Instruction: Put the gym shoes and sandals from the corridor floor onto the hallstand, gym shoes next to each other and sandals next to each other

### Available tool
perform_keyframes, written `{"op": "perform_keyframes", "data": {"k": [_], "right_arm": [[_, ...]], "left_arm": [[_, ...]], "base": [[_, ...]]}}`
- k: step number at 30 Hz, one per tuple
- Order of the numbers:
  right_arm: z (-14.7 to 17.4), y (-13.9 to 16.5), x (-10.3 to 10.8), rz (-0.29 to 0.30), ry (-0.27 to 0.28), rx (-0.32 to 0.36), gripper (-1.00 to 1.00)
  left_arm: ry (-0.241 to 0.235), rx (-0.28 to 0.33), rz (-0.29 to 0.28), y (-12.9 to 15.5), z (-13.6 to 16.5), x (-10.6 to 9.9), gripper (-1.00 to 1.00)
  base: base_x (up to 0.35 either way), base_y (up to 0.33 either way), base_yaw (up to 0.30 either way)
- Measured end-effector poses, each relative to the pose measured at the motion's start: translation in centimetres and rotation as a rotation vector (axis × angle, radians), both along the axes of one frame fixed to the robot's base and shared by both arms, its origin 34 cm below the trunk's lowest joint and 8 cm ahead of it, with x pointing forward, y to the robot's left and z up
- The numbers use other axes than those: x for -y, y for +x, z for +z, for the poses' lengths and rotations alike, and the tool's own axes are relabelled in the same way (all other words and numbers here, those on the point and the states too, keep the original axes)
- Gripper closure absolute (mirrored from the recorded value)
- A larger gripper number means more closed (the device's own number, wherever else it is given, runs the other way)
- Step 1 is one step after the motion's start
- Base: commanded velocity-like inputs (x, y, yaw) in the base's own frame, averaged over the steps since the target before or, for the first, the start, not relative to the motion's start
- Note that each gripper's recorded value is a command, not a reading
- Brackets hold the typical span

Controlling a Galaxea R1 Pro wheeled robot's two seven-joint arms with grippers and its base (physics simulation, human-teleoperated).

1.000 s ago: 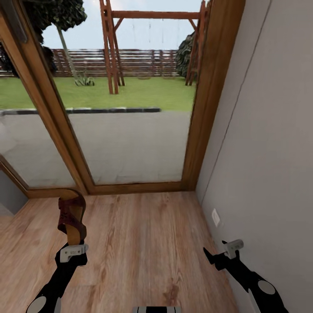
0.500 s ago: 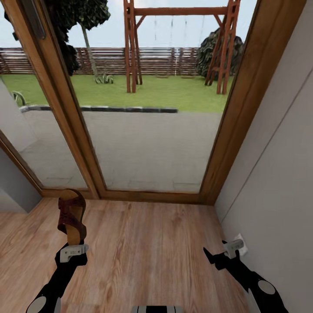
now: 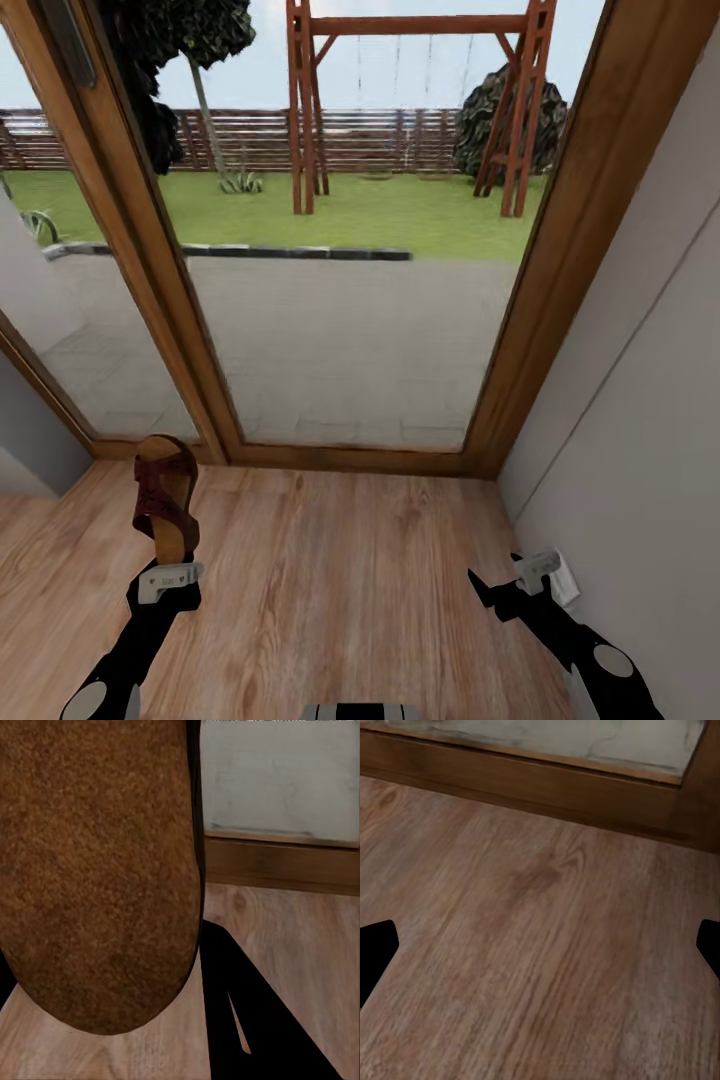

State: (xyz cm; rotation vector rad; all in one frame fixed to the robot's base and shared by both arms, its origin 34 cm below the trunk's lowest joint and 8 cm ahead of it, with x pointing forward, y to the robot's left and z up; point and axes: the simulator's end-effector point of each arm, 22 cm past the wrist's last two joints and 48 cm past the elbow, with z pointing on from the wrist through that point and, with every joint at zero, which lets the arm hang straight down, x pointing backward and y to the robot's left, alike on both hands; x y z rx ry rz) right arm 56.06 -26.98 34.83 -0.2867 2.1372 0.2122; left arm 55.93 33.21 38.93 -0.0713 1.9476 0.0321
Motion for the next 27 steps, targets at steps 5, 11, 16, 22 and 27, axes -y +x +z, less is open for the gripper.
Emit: {"op": "perform_keyframes", "data": {"k": [5, 11, 16, 22, 27], "right_arm": [[-0.02, -0.02, 0.0, 0.0, 0.0, -0.001, -1.0], [-0.01, -0.01, -0.01, 0.0, 0.0, -0.001, -1.0], [-0.01, 0.0, -0.01, 0.0, 0.0, -0.001, -1.0], [0.0, 0.0, -0.02, 0.0, 0.0, 0.0, -1.0], [0.01, 0.03, -0.02, 0.0, 0.0, 0.0, -1.0]], "left_arm": [[0.0, 0.0, 0.0, 0.0, 0.0, 0.0, 1.0], [0.0, 0.0, 0.0, 0.0, -0.01, 0.0, 1.0], [0.0, 0.0, 0.002, -0.01, 0.0, -0.08, 1.0], [0.0, 0.001, 0.001, 0.0, 0.03, -0.04, 1.0], [0.0, 0.001, 0.001, 0.0, 0.02, -0.03, 1.0]], "base": [[0.332, 0.0, 0.0], [0.339, 0.0, 0.022], [0.339, 0.011, 0.223], [0.339, 0.08, 0.272], [0.232, 0.054, 0.278]]}}
